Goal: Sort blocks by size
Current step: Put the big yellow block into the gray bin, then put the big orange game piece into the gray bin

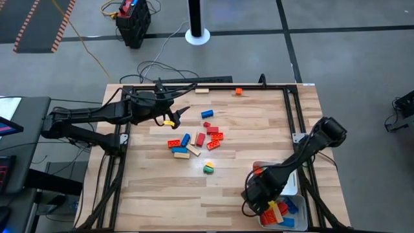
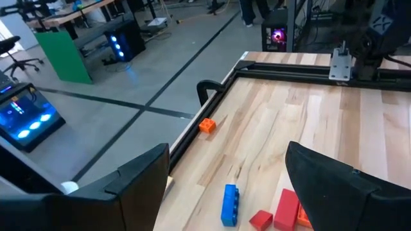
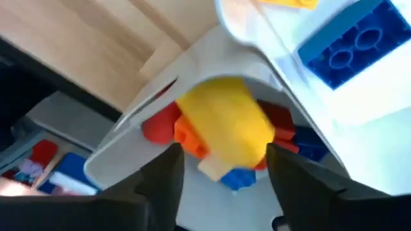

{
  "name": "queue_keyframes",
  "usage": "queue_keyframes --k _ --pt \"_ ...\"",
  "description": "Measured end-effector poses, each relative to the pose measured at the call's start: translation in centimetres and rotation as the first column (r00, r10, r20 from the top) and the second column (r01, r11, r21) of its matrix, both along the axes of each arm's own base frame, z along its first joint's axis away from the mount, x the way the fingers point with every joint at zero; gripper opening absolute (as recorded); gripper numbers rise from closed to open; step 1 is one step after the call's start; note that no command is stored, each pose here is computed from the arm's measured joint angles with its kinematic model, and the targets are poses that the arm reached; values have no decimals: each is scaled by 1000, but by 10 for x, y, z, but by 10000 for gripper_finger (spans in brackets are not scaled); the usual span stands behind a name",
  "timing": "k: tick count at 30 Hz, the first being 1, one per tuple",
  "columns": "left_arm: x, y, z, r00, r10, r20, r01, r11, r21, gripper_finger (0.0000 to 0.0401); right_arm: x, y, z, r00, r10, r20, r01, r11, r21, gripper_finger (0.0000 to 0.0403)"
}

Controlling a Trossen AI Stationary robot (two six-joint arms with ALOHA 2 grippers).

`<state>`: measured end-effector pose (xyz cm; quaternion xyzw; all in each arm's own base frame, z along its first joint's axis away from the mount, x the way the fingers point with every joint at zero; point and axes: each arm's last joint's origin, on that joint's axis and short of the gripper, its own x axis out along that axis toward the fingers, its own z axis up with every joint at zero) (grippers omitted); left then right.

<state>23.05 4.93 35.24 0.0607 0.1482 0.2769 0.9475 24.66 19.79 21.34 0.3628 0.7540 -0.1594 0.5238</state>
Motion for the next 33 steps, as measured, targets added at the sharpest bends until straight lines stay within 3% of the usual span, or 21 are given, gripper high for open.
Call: queue_keyframes --k 8,11,16,20,24,30,33 --pt "0 0 0 1000 4 17 -3 1000 -25 300 -14 -38 37 999 4 -44 -1 999 51 273" --pt "0 -1 0 999 -7 34 9 999 -53 300 -14 -66 53 999 -16 48 16 1000 -3 274" --pt "0 -1 -1 998 15 64 -7 992 -126 300 -2 -116 70 953 8 302 52 980 -190 274" --pt "-2 -1 -7 998 46 45 -36 978 -206 300 19 -154 70 882 156 444 17 933 -360 274" --pt "-5 -2 -14 996 85 11 -78 952 -295 300 49 -189 59 793 335 508 -67 878 -475 274" --pt "-6 -8 -18 995 95 23 -76 903 -424 300 82 -230 29 701 537 470 -204 782 -589 275" --pt "-5 -15 -18 995 83 45 -52 880 -472 300 95 -239 10 623 644 443 -328 730 -600 278"
